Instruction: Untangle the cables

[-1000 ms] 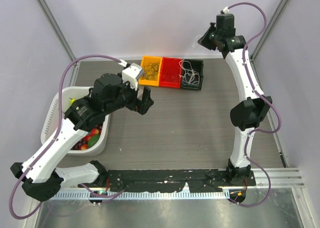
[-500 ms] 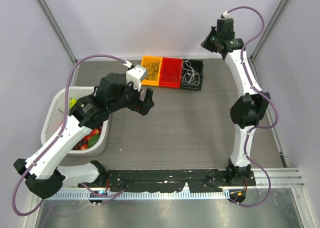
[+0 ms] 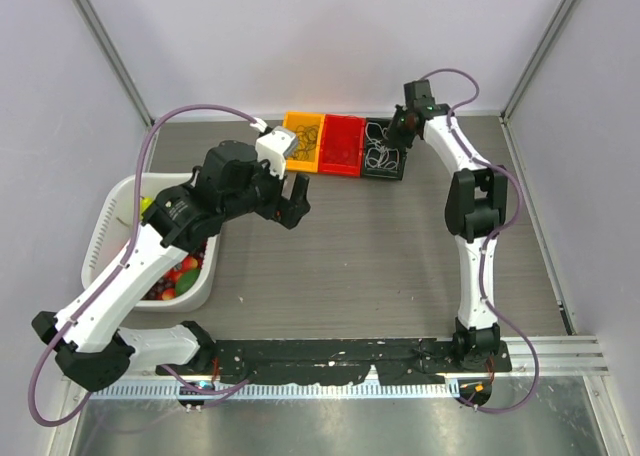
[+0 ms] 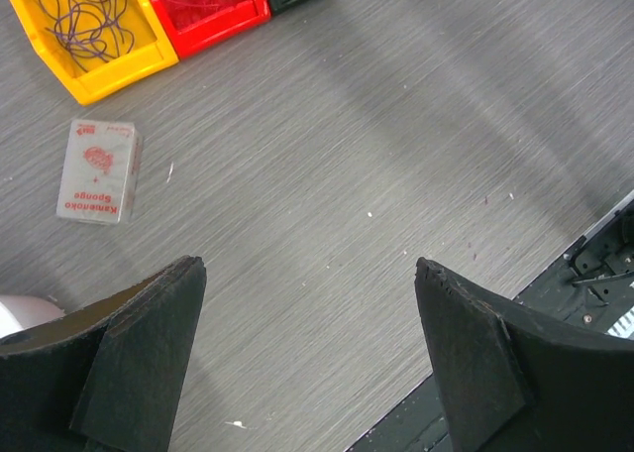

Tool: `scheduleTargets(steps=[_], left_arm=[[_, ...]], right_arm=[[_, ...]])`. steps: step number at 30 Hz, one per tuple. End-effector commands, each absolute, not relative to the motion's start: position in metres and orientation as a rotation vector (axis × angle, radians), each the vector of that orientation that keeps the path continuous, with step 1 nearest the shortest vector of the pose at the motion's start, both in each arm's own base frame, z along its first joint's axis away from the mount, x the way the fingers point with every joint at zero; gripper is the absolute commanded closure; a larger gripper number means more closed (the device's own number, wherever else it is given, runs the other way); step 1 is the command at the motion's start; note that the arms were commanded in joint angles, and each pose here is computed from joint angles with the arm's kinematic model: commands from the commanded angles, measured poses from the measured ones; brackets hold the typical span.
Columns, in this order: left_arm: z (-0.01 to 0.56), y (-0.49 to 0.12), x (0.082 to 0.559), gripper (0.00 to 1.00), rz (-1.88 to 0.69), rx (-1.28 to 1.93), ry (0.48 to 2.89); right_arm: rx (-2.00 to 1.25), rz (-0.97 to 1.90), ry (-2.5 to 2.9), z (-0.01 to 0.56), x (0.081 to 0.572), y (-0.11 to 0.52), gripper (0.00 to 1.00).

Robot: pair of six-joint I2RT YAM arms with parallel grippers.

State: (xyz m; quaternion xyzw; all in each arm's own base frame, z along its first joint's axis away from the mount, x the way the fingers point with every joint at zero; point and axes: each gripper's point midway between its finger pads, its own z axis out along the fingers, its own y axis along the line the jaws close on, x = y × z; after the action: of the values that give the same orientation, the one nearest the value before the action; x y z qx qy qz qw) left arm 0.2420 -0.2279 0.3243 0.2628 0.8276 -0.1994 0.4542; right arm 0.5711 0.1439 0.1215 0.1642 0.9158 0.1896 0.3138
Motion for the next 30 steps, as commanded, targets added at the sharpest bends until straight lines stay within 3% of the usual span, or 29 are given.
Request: scheduleTargets(steps=[1, 6, 9, 12, 14, 24, 27, 28, 29, 30], left_arm=[[0.344, -0.237, 0.238, 0.10, -0.581, 0.634, 2.015], [0.345, -0.237, 0.236, 0.10, -0.588, 0.622, 2.024], [0.348, -0.236, 0.240, 0.09, -0.576, 0.608, 2.010], [0.352, -0.240, 0.243, 0.09, -0.597, 0.579, 2.006], [0.353, -0.244, 0.245, 0.09, -0.620, 0.545, 2.015], [0.338, -0.252, 0.256, 0.06, -0.704, 0.267, 2.077], [0.330, -0.256, 0.252, 0.00, -0.794, 0.141, 2.089], [0.329, -0.257, 0.250, 0.00, -0.832, 0.110, 2.078], [0.331, -0.258, 0.249, 0.00, -0.871, 0.068, 2.059], [0.328, -0.258, 0.247, 0.00, -0.903, 0.031, 2.044]], right_arm=[[0.374, 0.510, 2.441, 0.120, 0.568, 0.158, 0.99], [0.367, 0.472, 2.477, 0.130, 0.563, 0.154, 0.83], [0.377, 0.467, 2.484, 0.147, 0.551, 0.153, 0.70], [0.333, 0.412, 2.488, 0.164, 0.534, 0.149, 0.51], [0.305, 0.371, 2.487, 0.176, 0.519, 0.145, 0.46], [0.155, 0.322, 2.460, 0.212, 0.425, 0.148, 0.41], [0.070, 0.311, 2.438, 0.195, 0.383, 0.160, 0.36], [0.040, 0.373, 2.329, 0.224, 0.374, 0.167, 0.33], [0.045, 0.366, 2.360, 0.202, 0.359, 0.162, 0.28], [0.056, 0.393, 2.280, 0.222, 0.348, 0.159, 0.27]])
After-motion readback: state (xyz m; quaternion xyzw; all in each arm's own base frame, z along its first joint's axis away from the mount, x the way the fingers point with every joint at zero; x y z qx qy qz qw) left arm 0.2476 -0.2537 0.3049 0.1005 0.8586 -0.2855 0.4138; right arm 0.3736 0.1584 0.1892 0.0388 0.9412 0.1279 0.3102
